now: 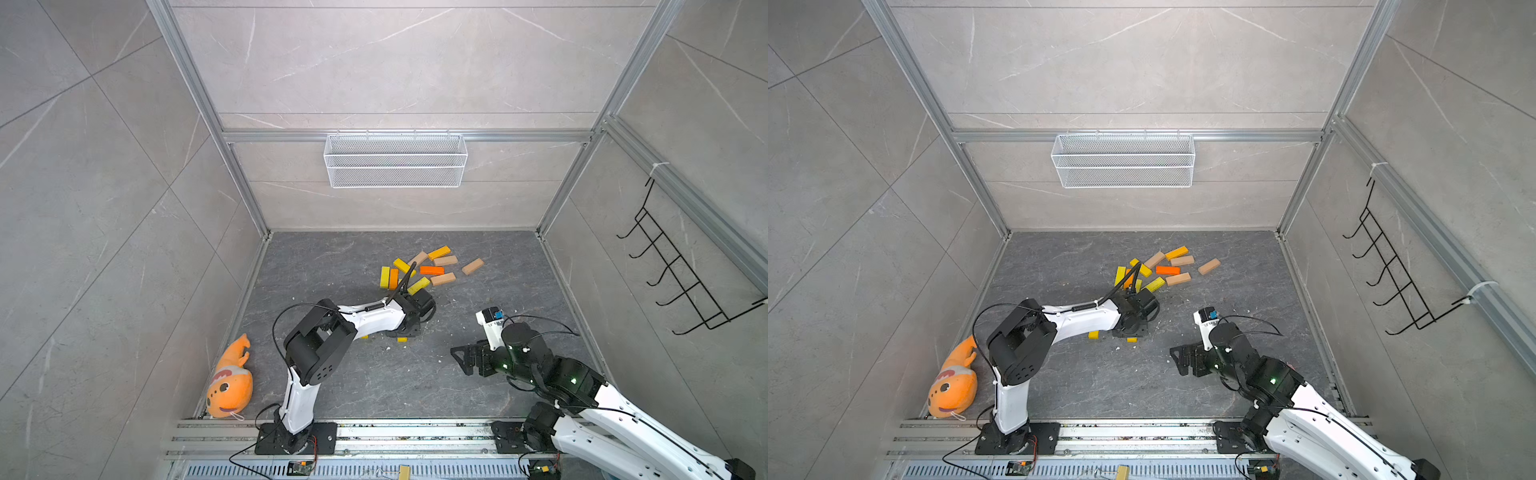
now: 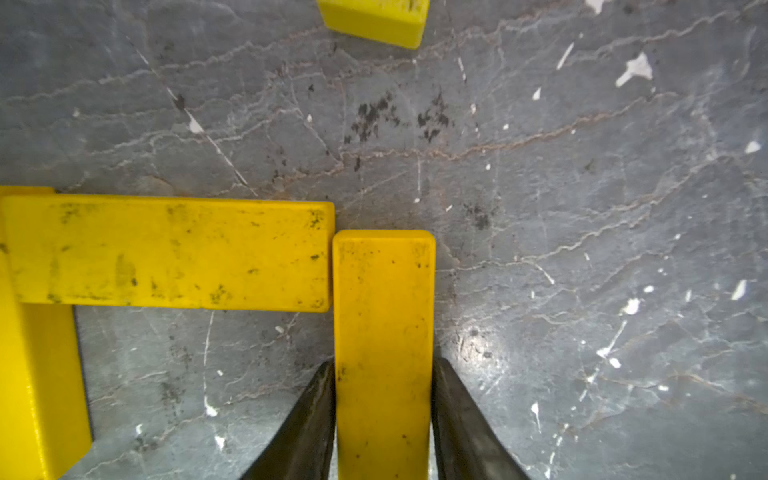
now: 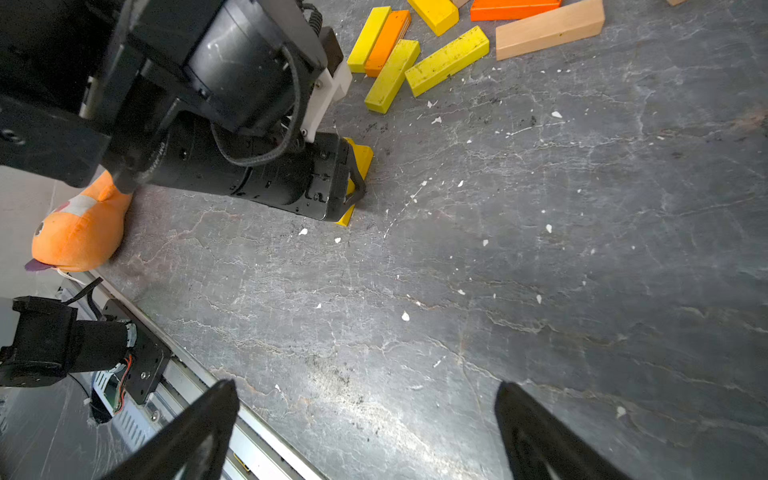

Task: Assemble the number 8 with building blocks
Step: Assemble the building block at the center of the board.

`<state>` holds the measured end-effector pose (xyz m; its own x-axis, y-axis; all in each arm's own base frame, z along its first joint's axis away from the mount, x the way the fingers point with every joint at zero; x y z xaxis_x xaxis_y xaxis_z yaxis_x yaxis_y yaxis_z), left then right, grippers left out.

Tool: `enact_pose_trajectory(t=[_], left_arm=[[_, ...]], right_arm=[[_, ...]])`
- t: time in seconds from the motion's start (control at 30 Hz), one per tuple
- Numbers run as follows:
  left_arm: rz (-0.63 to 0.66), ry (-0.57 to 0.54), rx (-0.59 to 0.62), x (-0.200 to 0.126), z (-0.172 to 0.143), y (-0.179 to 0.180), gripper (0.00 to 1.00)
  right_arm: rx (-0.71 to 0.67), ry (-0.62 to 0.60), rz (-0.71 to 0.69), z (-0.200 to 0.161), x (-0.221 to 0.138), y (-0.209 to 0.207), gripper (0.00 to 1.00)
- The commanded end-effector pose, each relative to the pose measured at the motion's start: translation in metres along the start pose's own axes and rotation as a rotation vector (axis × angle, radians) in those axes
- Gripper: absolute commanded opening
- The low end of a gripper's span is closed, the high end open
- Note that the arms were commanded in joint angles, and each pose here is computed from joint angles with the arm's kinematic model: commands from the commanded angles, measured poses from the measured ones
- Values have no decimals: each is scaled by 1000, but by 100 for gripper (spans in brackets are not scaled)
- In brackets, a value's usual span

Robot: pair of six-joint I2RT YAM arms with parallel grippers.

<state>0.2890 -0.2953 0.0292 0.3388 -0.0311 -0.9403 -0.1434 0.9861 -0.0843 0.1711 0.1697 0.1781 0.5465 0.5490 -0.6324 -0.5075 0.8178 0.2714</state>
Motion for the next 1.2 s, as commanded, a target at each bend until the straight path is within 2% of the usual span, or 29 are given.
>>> enact_pose_trajectory(t=[0.0,0.1,0.27,0.5,0.6,0.73,0.83,0.93,1.07,1.17], left_arm=[[7,12,-15,2,-2,3,45],[3,10,-18,-1,-2,4,50],[-29,-9,-9,-17,2,1,51],[-120,-71,70,-70,22,-15,51],[-169,-85,137,-86,29,-25,51],[-216,-98,301,-99,46,-45,51],[-262,-103,407,-98,60,-60,51],[-292,-77,438,-91,75,-68,51],[-252,-75,419,-74,100,-65,51],[-195,-49,361,-51,118,-52,50]], right_arm=[[8,-10,-12,-1,2,-2,99],[8,-10,-11,-1,2,-2,99],[4,-13,-10,0,2,-2,99],[3,-19,-11,2,3,-2,99],[1,-27,-11,5,1,-1,99],[-7,-44,-15,10,-4,-1,99],[-13,-55,-21,14,-8,-1,99],[-16,-63,-25,17,-11,-1,99],[-18,-69,-28,18,-13,-1,99],[-19,-65,-31,18,-14,-2,99]])
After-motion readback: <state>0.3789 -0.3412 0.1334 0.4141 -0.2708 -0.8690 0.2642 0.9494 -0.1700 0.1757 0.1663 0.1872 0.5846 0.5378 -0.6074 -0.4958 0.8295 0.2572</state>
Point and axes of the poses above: each gripper's point midway between its finger pads, its own x axis out along the fingers, its own y axis along the line the jaws close on, z = x × y, the point moved 1 cm from there along -x, back along the fingers, and after that the axes turned 10 degrees about -x, right-handed, at the moved point
